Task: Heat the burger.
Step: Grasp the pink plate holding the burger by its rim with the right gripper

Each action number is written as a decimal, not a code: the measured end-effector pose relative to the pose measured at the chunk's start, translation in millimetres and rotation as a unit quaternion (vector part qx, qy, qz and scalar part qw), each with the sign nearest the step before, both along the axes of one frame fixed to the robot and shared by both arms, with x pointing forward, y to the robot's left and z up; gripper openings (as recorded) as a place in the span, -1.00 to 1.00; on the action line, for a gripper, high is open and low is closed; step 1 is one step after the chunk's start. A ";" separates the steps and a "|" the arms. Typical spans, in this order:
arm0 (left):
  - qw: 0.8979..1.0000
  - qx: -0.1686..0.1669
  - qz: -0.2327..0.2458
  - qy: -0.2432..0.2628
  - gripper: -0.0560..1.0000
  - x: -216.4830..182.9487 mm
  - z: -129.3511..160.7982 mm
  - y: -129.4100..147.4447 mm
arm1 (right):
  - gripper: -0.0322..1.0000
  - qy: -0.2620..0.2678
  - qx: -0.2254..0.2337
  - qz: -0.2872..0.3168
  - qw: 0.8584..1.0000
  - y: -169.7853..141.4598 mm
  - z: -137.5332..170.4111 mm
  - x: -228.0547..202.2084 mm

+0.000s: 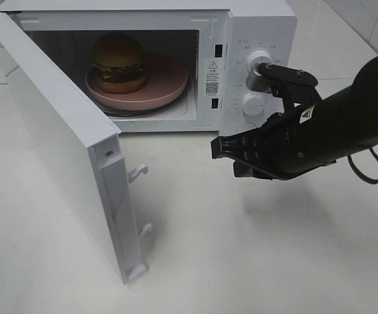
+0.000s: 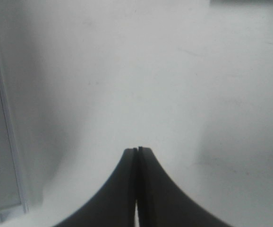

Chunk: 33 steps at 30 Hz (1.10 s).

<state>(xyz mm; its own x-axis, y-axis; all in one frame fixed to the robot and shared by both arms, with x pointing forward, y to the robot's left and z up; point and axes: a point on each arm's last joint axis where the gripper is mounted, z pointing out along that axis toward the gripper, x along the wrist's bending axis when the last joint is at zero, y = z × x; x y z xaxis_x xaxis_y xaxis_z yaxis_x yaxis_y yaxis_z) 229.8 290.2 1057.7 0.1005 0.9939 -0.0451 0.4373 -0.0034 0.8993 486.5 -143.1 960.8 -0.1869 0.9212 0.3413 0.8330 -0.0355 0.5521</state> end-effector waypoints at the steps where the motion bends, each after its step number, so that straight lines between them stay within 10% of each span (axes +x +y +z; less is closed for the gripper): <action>1: 1.000 0.000 0.000 0.000 0.77 0.0 0.0 0.0 | -0.93 0.000 0.000 0.000 1.000 0.0 0.0 0.0; 10: 1.000 0.000 0.000 0.000 0.77 0.0 0.0 0.0 | -0.92 0.040 -0.105 0.151 0.982 3.2 16.8 -4.8; 19: 1.000 0.000 0.000 0.000 0.77 0.0 0.0 0.0 | -0.92 0.048 -0.216 0.352 0.909 -0.1 30.0 -10.7; 21: 1.000 0.000 0.000 0.000 0.77 0.0 0.0 0.0 | -0.92 0.024 -0.251 0.449 0.857 -0.3 35.7 -11.3; 24: 1.000 0.000 0.000 0.000 0.77 0.0 0.0 0.0 | -0.92 0.013 -0.263 0.475 0.840 -0.6 37.2 -10.8; 25: 1.000 0.000 0.000 0.000 0.77 0.0 0.0 0.0 | -0.92 -0.013 -0.283 0.520 0.806 -0.8 40.0 -9.3; 27: 1.000 0.000 0.000 0.000 0.77 0.0 0.0 0.0 | -0.92 -0.025 -0.293 0.540 0.789 -1.0 41.1 -8.4; 28: 1.000 0.000 0.000 0.000 0.77 0.0 0.0 0.0 | -0.92 -0.054 -0.312 0.589 0.743 -0.5 44.7 -6.4; 29: 1.000 0.000 0.000 0.000 0.77 0.0 0.0 0.0 | -0.92 -0.054 -0.312 0.589 0.743 -0.5 44.7 -6.4; 32: 1.000 0.000 0.000 0.000 0.77 0.0 0.0 0.0 | -0.90 -0.110 -0.345 0.652 0.666 1.6 55.0 0.2; 33: 1.000 0.000 0.000 0.000 0.77 0.0 0.0 0.0 | -0.90 -0.110 -0.345 0.652 0.666 1.6 55.0 0.2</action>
<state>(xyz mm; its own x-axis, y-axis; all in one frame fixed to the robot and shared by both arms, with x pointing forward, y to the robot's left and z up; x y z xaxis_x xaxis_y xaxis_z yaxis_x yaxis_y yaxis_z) 229.8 290.2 1057.7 0.1005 0.9939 -0.0451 0.4373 -0.0034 0.8993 486.7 -141.6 1015.8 -0.9575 -0.1490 -0.2469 -0.1955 0.9648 0.1759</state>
